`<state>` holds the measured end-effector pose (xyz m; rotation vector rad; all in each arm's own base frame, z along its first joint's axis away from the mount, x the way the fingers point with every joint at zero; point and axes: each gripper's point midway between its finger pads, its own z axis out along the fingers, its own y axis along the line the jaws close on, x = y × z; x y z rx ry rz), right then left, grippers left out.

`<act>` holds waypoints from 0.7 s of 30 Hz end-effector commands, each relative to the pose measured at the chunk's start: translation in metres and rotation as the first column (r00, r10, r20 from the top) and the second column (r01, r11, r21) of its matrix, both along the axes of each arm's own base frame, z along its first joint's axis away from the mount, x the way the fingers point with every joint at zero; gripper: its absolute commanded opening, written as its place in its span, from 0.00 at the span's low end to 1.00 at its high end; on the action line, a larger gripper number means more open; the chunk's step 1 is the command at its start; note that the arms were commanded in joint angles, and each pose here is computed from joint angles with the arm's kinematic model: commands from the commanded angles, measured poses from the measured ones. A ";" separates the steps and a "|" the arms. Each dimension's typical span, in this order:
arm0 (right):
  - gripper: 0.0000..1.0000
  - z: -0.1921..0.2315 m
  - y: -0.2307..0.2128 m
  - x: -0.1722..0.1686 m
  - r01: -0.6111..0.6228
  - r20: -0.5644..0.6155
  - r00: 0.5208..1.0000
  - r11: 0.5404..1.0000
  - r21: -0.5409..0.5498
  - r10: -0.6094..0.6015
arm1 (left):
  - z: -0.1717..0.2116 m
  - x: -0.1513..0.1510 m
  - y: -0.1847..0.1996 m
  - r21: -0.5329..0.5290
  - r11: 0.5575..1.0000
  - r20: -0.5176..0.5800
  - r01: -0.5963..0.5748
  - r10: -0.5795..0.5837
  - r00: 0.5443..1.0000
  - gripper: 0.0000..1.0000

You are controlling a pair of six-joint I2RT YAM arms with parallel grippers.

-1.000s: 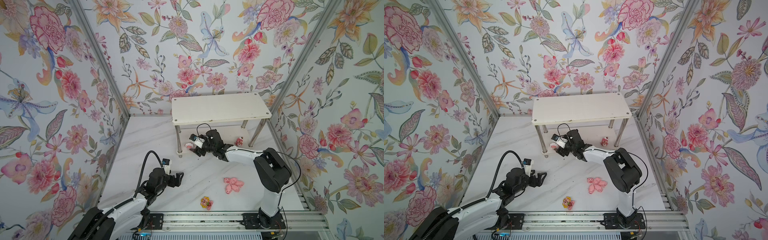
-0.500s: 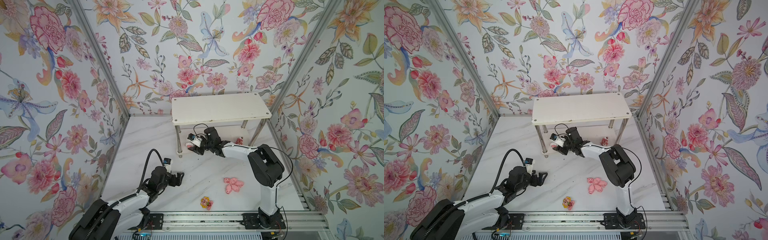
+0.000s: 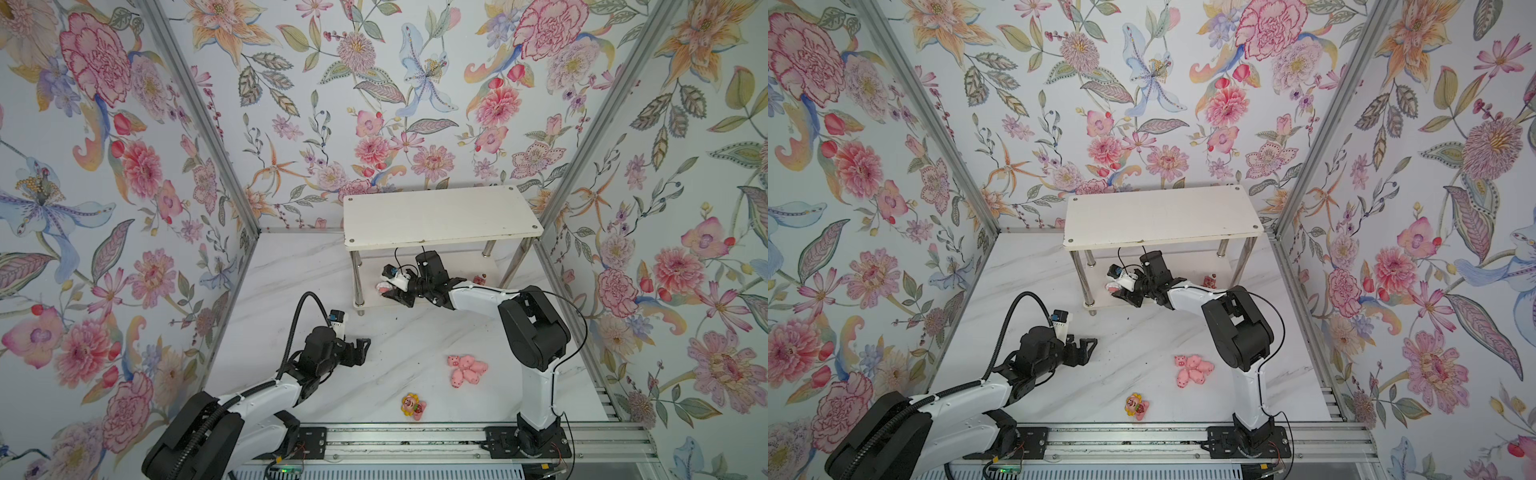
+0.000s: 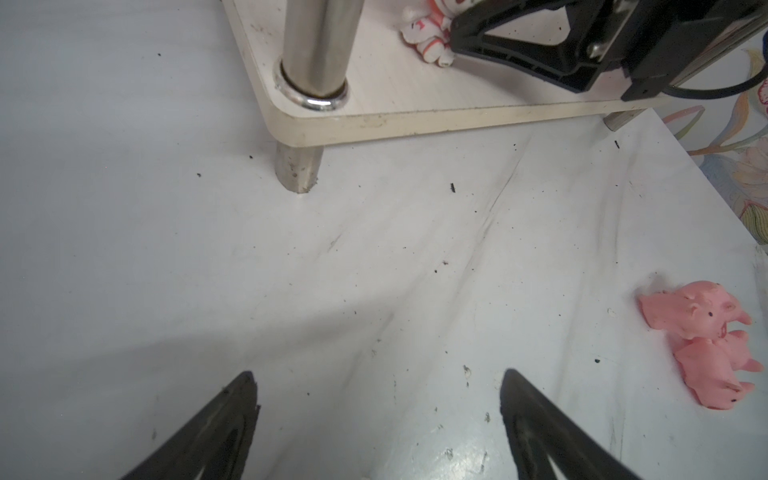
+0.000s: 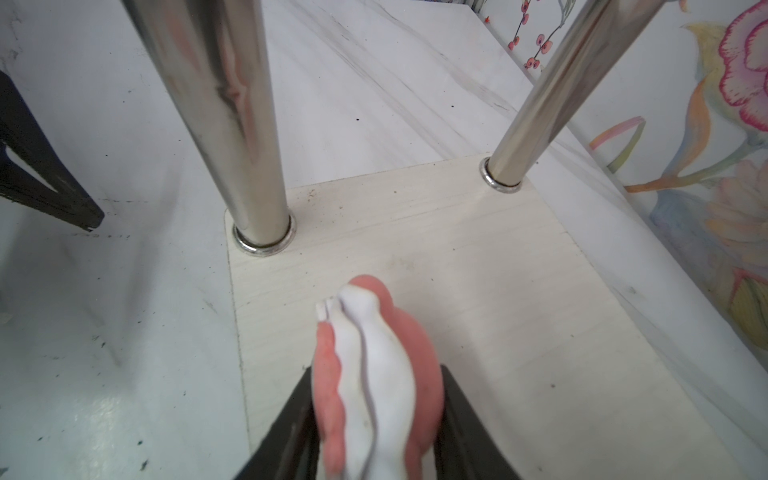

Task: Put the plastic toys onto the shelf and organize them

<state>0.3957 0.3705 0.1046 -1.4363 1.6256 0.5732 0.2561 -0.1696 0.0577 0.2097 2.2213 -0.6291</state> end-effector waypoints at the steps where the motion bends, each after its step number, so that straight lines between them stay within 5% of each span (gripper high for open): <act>1: 0.35 0.005 -0.011 -0.002 0.003 -0.015 1.000 1.000 -0.023 -0.003 | 0.010 0.007 0.002 -0.012 1.000 0.027 -0.021 0.021 0.999 0.92; 21: 0.37 0.014 -0.028 -0.004 0.043 -0.031 0.999 0.999 -0.016 -0.043 | 0.008 0.004 0.005 -0.010 0.999 0.023 -0.033 0.034 0.999 0.93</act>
